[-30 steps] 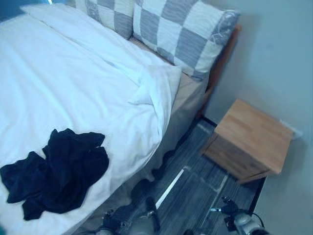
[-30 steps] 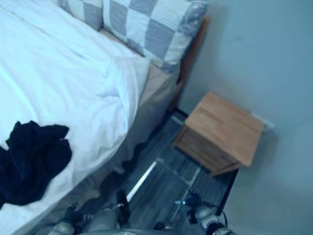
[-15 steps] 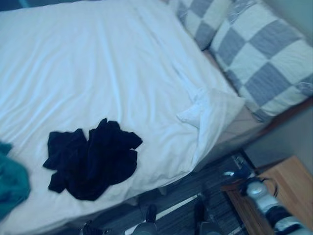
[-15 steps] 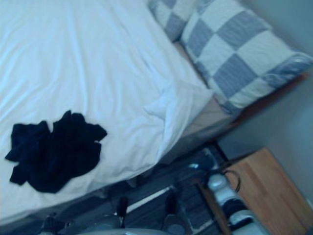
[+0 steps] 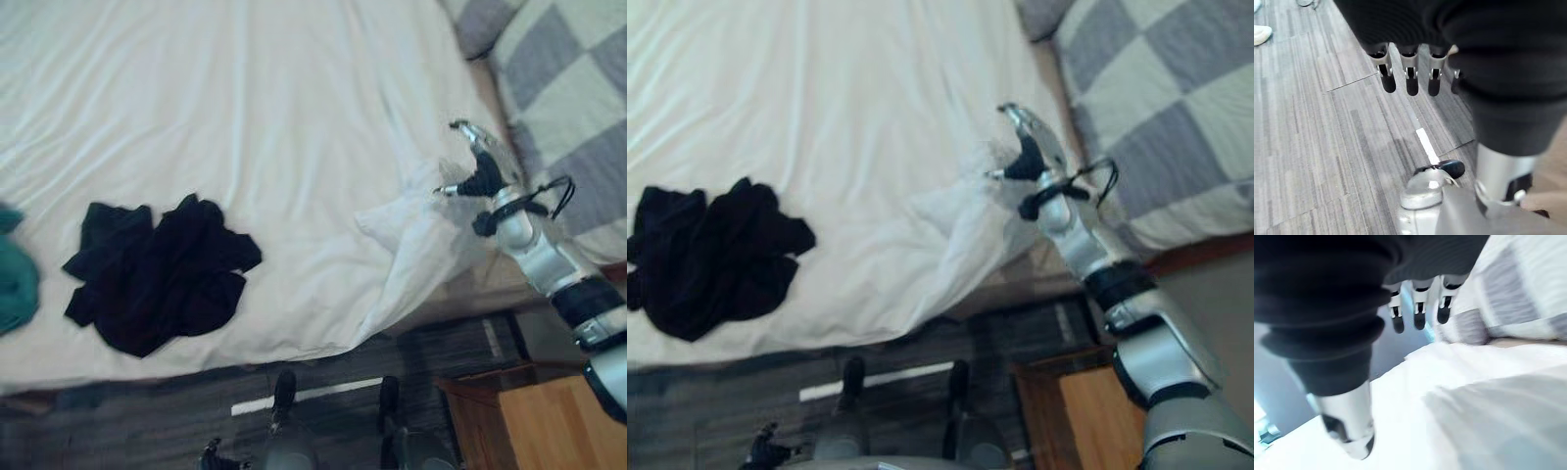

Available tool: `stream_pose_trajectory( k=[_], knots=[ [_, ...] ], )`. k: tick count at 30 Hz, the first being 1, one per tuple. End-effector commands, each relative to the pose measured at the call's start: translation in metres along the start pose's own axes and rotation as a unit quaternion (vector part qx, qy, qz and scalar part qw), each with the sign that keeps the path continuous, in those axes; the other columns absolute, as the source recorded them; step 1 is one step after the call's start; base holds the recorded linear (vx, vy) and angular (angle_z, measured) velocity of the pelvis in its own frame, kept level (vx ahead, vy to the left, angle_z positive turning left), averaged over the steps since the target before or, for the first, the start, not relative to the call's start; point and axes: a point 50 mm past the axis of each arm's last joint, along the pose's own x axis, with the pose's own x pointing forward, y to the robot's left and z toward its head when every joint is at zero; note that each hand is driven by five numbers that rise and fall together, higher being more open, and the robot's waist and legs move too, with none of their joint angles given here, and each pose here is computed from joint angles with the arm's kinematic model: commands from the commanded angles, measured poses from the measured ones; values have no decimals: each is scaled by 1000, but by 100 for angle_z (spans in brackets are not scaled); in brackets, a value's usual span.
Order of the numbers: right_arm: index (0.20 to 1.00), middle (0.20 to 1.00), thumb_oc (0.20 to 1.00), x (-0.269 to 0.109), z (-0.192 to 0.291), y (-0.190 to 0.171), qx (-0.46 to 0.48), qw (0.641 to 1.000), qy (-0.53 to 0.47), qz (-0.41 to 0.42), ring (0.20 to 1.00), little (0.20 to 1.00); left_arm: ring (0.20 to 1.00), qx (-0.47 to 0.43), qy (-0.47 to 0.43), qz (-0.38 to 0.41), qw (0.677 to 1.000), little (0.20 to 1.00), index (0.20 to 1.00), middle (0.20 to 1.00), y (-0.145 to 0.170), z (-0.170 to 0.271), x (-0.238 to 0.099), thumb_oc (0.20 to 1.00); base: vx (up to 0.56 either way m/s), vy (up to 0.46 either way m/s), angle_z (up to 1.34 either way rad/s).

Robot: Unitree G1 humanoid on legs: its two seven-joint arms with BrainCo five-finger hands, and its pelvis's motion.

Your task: Tidy up the quilt and then pick up the clothes from the bed and put them into the laundry hamper.

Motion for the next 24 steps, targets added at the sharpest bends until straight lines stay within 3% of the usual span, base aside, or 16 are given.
stream_pose_trajectory(
  k=[1,4,10,12,13,14,20,24],
  knots=[
    [1000,1000,1000,18,13,-30,-14,998,-29,-59,1000,1000,1000,-5,3,31,999,1000,1000,1000,23,5,6,1000,-69,-48,71],
    [1000,1000,1000,21,13,-10,-31,999,-17,-22,1000,1000,1000,-2,18,40,999,1000,1000,1000,30,4,7,1000,24,45,34],
    [1000,1000,1000,9,-42,12,-80,989,123,30,1000,1000,1000,12,13,35,999,1000,1000,1000,28,5,7,1000,0,-10,10],
    [925,925,925,-1,-54,19,-75,985,151,39,925,925,1000,18,6,32,999,1000,1000,1000,28,8,8,1000,0,0,0],
    [787,787,787,-1,-54,20,-75,985,151,39,787,787,1000,19,6,32,999,1000,1000,1000,28,8,8,1000,7,36,-5],
    [200,200,200,-29,-66,39,-50,983,164,65,200,200,1000,24,-2,26,999,1000,1000,1000,25,16,10,1000,10,36,-9],
    [200,200,200,-68,-71,42,-2,986,159,51,200,200,1000,28,-21,15,999,1000,1000,1000,17,30,12,1000,20,34,-15],
    [228,228,228,-117,-91,50,41,973,220,50,228,228,1000,29,-31,10,999,1000,1000,1000,14,43,14,1000,33,27,-20]
  ],
)
